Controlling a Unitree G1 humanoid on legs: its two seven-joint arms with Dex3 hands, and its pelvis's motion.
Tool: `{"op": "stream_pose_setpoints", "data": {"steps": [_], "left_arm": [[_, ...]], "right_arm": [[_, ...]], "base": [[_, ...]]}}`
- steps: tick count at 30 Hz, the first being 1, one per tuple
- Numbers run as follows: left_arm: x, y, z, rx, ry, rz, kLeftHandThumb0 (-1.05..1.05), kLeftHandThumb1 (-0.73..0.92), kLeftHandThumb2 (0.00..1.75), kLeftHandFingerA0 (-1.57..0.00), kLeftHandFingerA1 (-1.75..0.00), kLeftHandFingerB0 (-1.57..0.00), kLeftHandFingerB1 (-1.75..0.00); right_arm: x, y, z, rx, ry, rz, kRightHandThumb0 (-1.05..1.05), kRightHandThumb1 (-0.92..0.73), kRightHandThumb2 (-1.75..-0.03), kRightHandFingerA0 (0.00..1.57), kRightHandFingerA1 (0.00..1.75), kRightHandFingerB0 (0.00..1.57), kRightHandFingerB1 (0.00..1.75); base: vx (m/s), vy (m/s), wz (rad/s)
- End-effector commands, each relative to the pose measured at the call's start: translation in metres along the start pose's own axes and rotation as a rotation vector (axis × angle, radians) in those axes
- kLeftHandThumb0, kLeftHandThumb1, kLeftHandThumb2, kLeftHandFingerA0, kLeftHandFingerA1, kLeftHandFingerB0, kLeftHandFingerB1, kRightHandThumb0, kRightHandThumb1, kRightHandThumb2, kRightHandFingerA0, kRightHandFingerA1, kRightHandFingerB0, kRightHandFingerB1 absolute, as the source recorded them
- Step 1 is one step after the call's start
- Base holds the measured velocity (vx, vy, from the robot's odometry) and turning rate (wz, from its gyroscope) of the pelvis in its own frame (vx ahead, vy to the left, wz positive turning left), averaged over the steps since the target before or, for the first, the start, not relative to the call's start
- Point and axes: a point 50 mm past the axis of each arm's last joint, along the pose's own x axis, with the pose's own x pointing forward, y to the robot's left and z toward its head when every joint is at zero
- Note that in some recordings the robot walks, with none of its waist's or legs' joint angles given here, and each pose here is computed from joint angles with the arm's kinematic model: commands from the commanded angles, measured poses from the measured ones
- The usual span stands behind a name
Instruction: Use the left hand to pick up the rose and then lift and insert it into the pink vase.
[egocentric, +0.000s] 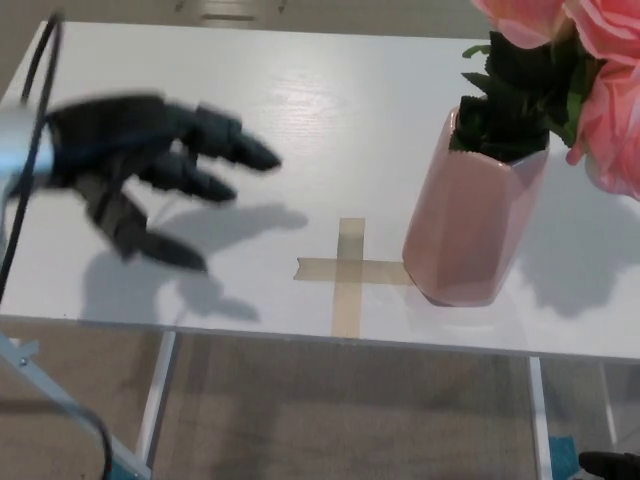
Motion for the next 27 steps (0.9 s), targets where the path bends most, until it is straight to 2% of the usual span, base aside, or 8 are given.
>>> {"op": "stream_pose_setpoints", "data": {"steps": [1, 10, 12, 13, 19, 21, 22, 27], "left_arm": [[-0.094, -0.093, -0.043, -0.224, -0.183, 0.291, -0.44, 0.48, 0.55, -0.43, -0.38, -0.42, -0.35], [-0.107, -0.174, -0.12, -0.483, 0.065, 0.402, -0.54, 0.51, 0.87, -0.46, -0.54, -0.41, -0.5], [-0.104, -0.191, -0.14, -0.498, 0.163, 0.436, -0.52, 0.64, 0.59, -0.59, -0.41, -0.55, -0.39], [-0.102, -0.201, -0.154, -0.511, 0.238, 0.457, -0.53, 0.53, 0.9, -0.6, -0.59, -0.45, -0.52], [-0.099, -0.221, -0.193, -0.576, 0.414, 0.507, -0.42, 0.6, 0.58, -0.79, -0.46, -0.67, -0.44], [-0.095, -0.222, -0.202, -0.554, 0.487, 0.489, -0.38, 0.48, 0.87, -0.66, -0.63, -0.5, -0.55], [-0.093, -0.221, -0.207, -0.551, 0.53, 0.475, -0.42, 0.58, 0.58, -0.64, -0.42, -0.56, -0.39], [-0.071, -0.201, -0.23, -0.597, 0.73, 0.464, -0.45, 0.43, 0.78, -0.38, -0.5, -0.31, -0.45]], "right_arm": [[-0.011, -0.003, -0.04, -0.014, 0.101, 0.009, -0.32, -0.64, -0.58, 0.7, 0.51, 0.61, 0.45], [-0.015, -0.005, -0.052, -0.057, 0.128, 0.007, -0.34, -0.64, -0.58, 0.71, 0.5, 0.61, 0.45], [-0.015, -0.005, -0.053, -0.056, 0.132, 0.008, -0.35, -0.64, -0.58, 0.71, 0.5, 0.61, 0.45], [-0.015, -0.004, -0.053, -0.061, 0.133, 0.009, -0.35, -0.64, -0.58, 0.71, 0.5, 0.61, 0.45], [-0.015, -0.001, -0.05, -0.062, 0.126, 0.015, -0.35, -0.64, -0.58, 0.71, 0.5, 0.61, 0.44], [-0.014, -0.005, -0.049, -0.057, 0.123, 0.006, -0.35, -0.64, -0.58, 0.71, 0.5, 0.61, 0.44], [-0.014, -0.006, -0.048, -0.057, 0.121, 0.005, -0.35, -0.65, -0.58, 0.71, 0.5, 0.61, 0.45], [-0.012, -0.006, -0.042, -0.055, 0.105, 0.004, -0.34, -0.65, -0.58, 0.71, 0.5, 0.61, 0.45]], "base": [[0.0, 0.0, 0.0], [0.0, 0.0, 0.0], [0.0, 0.0, 0.0], [0.0, 0.0, 0.0], [0.0, 0.0, 0.0], [0.0, 0.0, 0.0], [0.0, 0.0, 0.0], [0.0, 0.0, 0.0]]}}
